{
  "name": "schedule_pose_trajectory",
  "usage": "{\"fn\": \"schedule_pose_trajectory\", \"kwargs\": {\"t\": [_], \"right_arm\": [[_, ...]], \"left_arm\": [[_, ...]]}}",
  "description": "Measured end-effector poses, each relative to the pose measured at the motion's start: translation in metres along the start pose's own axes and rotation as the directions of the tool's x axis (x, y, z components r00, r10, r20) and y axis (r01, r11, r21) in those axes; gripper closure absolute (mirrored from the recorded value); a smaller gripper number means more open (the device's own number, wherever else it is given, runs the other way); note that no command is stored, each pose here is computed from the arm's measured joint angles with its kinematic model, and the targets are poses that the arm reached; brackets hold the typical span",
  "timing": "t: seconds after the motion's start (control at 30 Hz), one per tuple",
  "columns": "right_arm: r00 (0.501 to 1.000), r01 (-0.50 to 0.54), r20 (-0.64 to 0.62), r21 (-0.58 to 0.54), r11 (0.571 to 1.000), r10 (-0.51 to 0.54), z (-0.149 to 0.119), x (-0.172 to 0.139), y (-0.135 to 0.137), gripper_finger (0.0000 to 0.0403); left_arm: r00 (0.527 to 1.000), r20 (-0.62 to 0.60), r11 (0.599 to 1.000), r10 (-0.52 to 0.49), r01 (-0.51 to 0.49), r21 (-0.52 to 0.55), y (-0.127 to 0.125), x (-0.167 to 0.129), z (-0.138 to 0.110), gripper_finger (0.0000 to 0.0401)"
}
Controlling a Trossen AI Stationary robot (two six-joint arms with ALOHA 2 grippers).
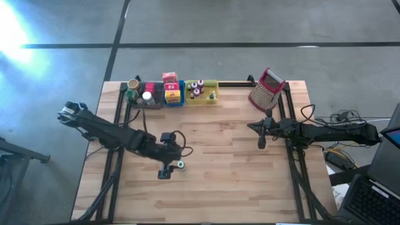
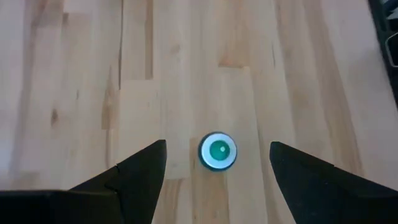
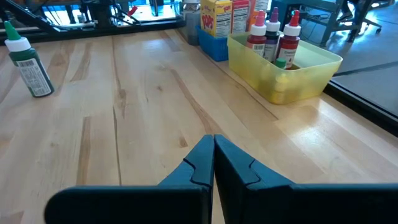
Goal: Pick & Place Kitchen Items
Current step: Put the large green food coloring bottle into the yellow bin
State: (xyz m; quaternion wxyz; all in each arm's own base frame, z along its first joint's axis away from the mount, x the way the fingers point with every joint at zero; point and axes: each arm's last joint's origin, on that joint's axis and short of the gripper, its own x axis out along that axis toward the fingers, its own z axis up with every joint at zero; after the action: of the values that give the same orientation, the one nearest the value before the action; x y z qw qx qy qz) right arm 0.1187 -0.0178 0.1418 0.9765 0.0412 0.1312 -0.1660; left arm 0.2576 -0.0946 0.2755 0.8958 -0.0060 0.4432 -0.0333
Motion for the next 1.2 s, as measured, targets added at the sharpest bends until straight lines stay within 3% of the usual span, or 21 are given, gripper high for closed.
{"fn": "schedule_pose_trajectory", "kwargs": {"t": [0.53, 0.87, 1.2], "right_arm": [[1.000, 0.000, 0.000, 0.000, 1.000, 0.000, 0.000, 0.000, 0.000, 0.0394], [1.000, 0.000, 0.000, 0.000, 1.000, 0.000, 0.000, 0.000, 0.000, 0.0394], [1.000, 0.000, 0.000, 0.000, 1.000, 0.000, 0.000, 0.000, 0.000, 0.0394]], "left_arm": [[0.989, -0.149, 1.000, -0.001, 0.001, 0.003, -0.009, 0.059, -0.008, 0.0110], [0.989, -0.148, 1.000, -0.010, 0.012, 0.010, -0.009, 0.054, -0.005, 0.0116], [0.989, -0.147, 1.000, -0.008, 0.009, 0.008, -0.008, 0.053, -0.005, 0.0175]]}}
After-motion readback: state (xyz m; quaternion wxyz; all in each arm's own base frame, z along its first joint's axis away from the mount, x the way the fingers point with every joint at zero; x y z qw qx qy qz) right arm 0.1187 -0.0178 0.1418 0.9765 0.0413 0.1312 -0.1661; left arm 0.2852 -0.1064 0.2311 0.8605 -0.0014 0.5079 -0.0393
